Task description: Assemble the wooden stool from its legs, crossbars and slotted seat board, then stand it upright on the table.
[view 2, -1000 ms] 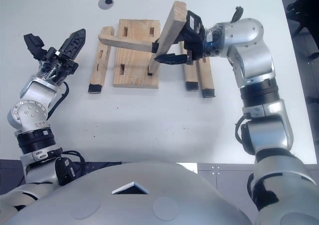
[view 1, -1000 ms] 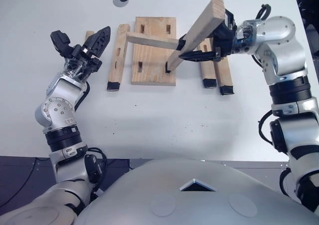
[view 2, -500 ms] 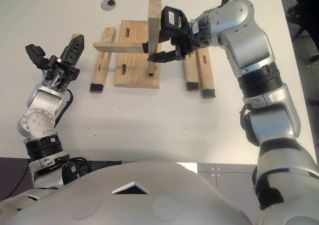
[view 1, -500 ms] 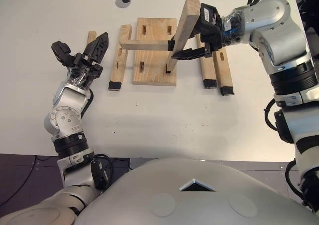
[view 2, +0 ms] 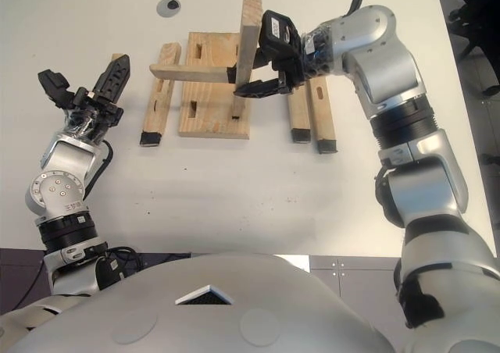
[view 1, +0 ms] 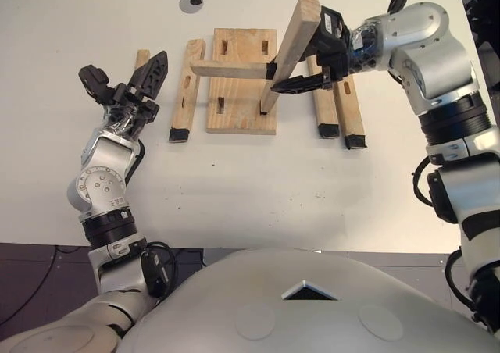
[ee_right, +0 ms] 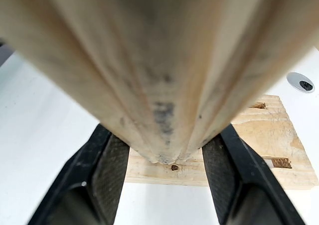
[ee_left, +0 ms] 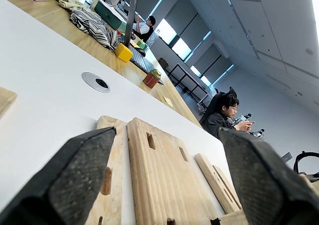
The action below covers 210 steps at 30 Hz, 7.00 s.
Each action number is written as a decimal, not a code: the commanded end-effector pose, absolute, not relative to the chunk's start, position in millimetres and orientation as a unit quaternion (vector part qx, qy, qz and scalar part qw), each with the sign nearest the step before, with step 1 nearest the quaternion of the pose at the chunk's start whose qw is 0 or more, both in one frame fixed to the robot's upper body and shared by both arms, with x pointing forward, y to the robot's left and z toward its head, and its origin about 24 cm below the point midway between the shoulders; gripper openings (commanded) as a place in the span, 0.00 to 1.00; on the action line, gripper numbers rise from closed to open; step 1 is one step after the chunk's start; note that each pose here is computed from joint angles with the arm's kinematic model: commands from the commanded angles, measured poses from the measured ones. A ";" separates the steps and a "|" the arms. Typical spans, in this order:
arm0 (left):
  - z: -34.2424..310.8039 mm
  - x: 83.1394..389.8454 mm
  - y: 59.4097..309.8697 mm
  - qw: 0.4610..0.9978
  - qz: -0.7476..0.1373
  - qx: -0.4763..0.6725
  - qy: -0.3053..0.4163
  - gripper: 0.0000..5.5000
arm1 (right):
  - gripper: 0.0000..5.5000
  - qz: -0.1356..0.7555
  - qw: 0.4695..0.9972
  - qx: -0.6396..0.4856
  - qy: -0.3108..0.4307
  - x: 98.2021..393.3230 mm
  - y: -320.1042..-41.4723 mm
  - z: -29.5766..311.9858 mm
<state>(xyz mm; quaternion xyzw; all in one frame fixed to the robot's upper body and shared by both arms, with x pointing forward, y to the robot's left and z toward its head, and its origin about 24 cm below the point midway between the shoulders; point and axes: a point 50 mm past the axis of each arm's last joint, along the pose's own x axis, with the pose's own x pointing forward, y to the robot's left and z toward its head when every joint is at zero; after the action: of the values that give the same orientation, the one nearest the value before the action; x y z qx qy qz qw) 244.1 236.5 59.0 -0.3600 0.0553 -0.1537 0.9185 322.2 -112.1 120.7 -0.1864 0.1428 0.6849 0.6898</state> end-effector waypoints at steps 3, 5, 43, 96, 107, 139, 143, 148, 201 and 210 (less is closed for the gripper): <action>58.2 239.1 239.4 0.923 -0.134 -0.355 0.064 0.69 | 0.37 0.652 0.553 -0.216 0.472 253.2 -152.2 -18.2; 56.5 234.9 240.8 0.923 -0.129 -0.355 0.069 0.69 | 0.37 0.659 0.523 -0.215 0.496 235.6 -158.8 -29.0; 62.9 249.6 247.6 0.926 -0.141 -0.334 0.107 0.69 | 0.37 0.641 0.530 -0.160 0.532 210.5 -156.4 -57.5; 60.8 239.0 245.1 0.942 -0.126 -0.300 0.085 0.69 | 0.76 0.290 0.921 -0.059 0.254 249.1 -170.1 65.1; 58.5 238.6 245.9 0.941 -0.121 -0.303 0.090 0.69 | 0.76 0.292 0.909 -0.022 0.298 235.4 -154.0 47.6; 55.6 241.7 240.6 0.939 -0.114 -0.313 0.086 0.69 | 0.72 0.224 0.912 -0.095 0.330 243.6 -176.3 29.2; 55.6 242.1 240.6 0.939 -0.113 -0.313 0.084 0.69 | 0.60 0.212 0.904 -0.150 0.339 245.7 -181.4 28.1; 54.9 240.7 241.0 0.939 -0.108 -0.315 0.082 0.69 | 0.41 0.205 0.904 -0.157 0.341 249.9 -185.5 29.5; 170.8 301.1 160.0 0.824 -0.499 -0.257 -0.074 0.38 | 0.65 0.662 0.723 0.184 0.077 323.7 -127.8 172.0; 138.6 283.7 211.9 0.869 -0.463 -0.161 -0.074 0.38 | 0.71 0.586 0.793 0.160 0.051 334.2 -154.3 163.3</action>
<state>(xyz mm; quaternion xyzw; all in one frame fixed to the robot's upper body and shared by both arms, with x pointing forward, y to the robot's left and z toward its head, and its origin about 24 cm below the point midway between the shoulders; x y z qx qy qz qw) 289.3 198.6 143.2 -0.1847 -0.0775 -0.4672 0.8611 332.3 -140.9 163.7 0.1734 0.0529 0.6113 0.7703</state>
